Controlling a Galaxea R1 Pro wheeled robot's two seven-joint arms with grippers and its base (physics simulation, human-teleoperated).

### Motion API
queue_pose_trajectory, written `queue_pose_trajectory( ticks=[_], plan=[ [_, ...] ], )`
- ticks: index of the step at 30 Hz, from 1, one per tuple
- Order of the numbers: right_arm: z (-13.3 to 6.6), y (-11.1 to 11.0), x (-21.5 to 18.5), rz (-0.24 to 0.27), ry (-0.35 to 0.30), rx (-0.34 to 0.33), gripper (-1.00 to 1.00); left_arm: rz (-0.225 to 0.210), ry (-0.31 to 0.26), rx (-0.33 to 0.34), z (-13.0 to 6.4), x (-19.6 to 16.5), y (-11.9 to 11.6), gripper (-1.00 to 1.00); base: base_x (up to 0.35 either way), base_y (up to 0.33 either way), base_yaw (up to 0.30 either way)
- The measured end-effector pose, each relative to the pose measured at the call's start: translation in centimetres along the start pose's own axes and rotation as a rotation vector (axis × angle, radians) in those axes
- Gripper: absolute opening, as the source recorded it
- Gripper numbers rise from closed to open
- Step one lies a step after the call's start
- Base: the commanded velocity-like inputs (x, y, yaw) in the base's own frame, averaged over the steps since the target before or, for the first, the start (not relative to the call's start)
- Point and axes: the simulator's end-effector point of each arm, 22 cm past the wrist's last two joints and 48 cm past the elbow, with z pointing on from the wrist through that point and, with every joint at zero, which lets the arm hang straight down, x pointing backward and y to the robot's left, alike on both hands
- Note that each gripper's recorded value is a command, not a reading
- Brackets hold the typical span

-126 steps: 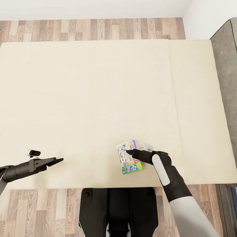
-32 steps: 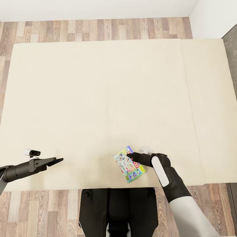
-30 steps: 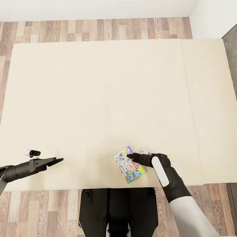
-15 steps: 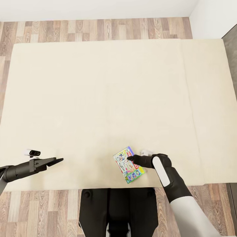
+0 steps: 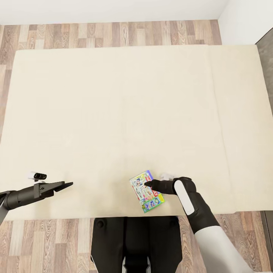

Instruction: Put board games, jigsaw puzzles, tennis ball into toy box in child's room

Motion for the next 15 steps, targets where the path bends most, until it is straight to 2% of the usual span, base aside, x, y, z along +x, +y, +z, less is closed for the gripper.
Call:
queue_pose_trajectory(
  ticks=[8,12,15],
  plan=[
    [0.1,0.4,0.1,0.002,0.003,-0.013,1.0,0.0,0.0,0.0,0.0,0.0,0.0,1.0,0.0,0.0,0.0],
    [0.1,2.1,0.3,0.006,0.007,-0.09,1.0,0.0,0.0,0.0,0.0,0.0,0.0,1.0,0.0,0.0,0.0],
    [0.3,2.4,0.6,0.011,0.015,-0.107,1.0,0.0,0.0,0.0,0.0,0.0,0.0,1.0,0.0,0.0,0.0]
  ],
)
